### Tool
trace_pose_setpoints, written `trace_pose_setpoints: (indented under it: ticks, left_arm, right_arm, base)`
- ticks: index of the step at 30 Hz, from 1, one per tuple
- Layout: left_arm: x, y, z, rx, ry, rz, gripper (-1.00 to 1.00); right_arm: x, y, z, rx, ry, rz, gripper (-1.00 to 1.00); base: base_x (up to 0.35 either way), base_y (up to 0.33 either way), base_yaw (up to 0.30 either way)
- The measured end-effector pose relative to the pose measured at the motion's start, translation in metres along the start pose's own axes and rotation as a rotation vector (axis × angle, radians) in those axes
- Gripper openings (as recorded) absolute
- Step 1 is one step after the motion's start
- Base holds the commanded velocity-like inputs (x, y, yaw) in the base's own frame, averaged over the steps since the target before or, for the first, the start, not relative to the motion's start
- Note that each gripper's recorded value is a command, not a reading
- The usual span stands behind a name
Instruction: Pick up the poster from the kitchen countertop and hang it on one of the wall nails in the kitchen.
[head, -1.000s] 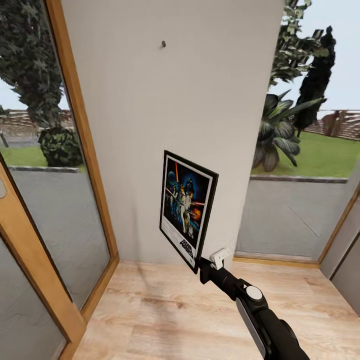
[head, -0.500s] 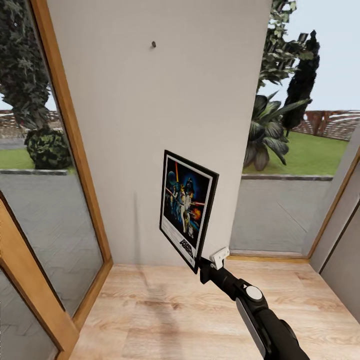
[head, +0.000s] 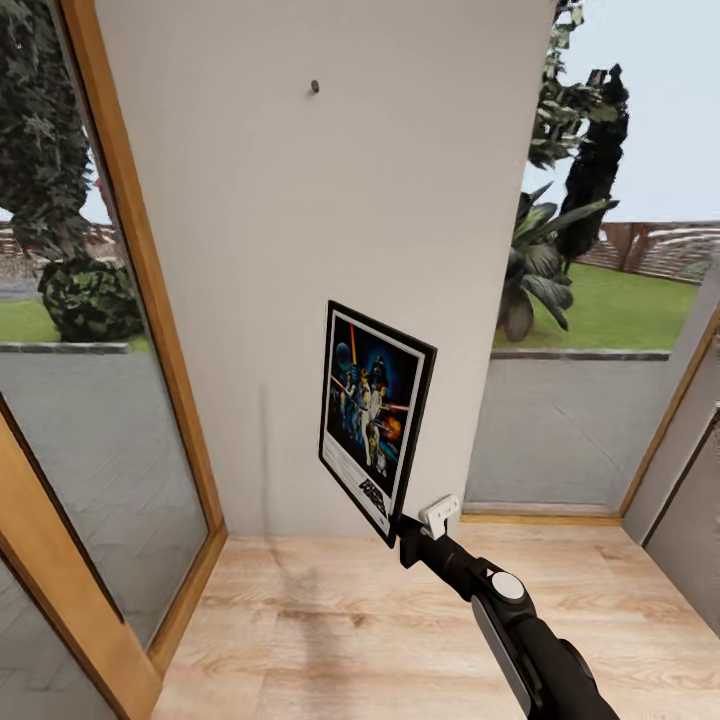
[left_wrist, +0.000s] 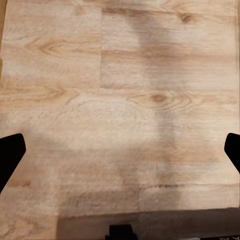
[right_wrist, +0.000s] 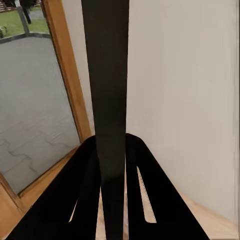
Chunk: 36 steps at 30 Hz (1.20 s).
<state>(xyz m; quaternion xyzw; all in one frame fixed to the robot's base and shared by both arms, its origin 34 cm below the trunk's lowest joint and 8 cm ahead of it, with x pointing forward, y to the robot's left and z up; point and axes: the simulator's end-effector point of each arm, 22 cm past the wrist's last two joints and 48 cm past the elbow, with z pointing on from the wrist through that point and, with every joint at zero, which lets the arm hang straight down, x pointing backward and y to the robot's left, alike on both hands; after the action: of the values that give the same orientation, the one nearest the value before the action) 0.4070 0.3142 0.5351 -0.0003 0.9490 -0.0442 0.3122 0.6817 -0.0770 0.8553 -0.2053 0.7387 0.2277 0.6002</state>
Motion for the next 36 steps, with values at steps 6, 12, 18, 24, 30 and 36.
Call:
trace_pose_setpoints:
  ticks: [6,12,18,24,30,36]
  left_arm:
    - [0.001,-0.001,0.000,0.001,-0.012,0.002,1.00]
    - [0.000,-0.001,0.000,0.001,-0.016,0.003,1.00]
    - [0.000,-0.001,0.000,0.002,-0.016,0.003,1.00]
    - [-0.003,-0.003,-0.005,0.003,-0.012,0.004,1.00]
    - [-0.008,-0.004,-0.013,0.003,-0.011,0.003,1.00]
    - [-0.014,-0.005,-0.021,0.004,-0.011,0.002,1.00]
  right_arm:
    - [-0.002,0.000,-0.001,0.000,-0.003,-0.002,-1.00]
    - [-0.004,0.000,-0.001,0.000,-0.006,-0.004,-1.00]
    - [-0.004,0.000,-0.001,0.001,-0.007,-0.005,-1.00]
    - [-0.011,0.001,-0.002,0.000,-0.007,-0.005,-1.00]
    - [-0.021,0.002,-0.003,0.000,-0.007,-0.005,-1.00]
    - [-0.030,0.002,-0.005,0.000,-0.007,-0.005,-1.00]
  base:
    - [0.002,0.003,-0.258]
    - [0.000,0.000,-0.096]
    - [0.000,0.000,-0.007]
    - [0.000,0.000,0.000]
    - [0.000,0.000,0.000]
    - [0.000,0.000,0.000]
